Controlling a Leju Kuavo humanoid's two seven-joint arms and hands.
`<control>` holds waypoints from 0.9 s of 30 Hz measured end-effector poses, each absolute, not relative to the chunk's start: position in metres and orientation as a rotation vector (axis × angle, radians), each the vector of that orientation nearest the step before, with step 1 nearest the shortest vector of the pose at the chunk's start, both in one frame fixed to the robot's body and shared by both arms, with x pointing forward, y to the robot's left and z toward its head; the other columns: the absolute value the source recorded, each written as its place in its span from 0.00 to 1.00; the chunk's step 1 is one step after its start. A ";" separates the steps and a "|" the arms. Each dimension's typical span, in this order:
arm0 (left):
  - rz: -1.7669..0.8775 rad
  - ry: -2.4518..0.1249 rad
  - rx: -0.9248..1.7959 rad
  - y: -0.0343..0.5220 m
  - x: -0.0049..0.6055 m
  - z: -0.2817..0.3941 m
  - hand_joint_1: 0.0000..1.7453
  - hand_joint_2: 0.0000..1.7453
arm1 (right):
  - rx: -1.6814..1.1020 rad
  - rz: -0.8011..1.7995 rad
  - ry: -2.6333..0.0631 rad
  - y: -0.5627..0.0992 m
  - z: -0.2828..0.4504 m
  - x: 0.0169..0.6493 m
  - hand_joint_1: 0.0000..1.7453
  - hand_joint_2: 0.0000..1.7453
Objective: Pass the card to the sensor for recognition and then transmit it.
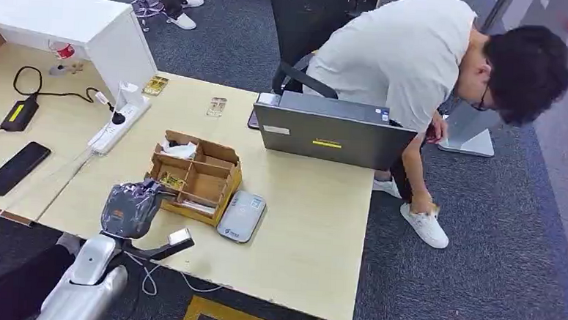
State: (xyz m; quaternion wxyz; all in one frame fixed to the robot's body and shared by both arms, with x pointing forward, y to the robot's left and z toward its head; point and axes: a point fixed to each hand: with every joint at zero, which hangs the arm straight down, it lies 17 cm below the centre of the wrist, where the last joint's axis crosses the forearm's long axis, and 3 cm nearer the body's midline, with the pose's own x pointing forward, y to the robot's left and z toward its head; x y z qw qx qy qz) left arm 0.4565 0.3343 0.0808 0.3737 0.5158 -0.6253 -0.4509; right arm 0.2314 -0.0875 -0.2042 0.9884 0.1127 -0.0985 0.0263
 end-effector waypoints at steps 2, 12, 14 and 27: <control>-1.151 -1.670 1.331 0.323 0.457 0.099 1.00 1.00 | 0.226 0.052 -0.205 -0.088 -0.204 0.232 0.00 1.00; -0.973 -2.006 1.404 0.281 0.444 0.205 1.00 1.00 | 0.234 0.056 -0.210 -0.090 -0.205 0.233 0.00 1.00; -0.928 -2.069 1.416 0.275 0.438 0.225 1.00 1.00 | 0.234 0.056 -0.207 -0.092 -0.205 0.232 0.00 1.00; -0.821 -2.045 1.717 0.248 0.505 0.340 1.00 1.00 | 0.235 0.137 -0.224 -0.087 -0.198 0.244 0.00 1.00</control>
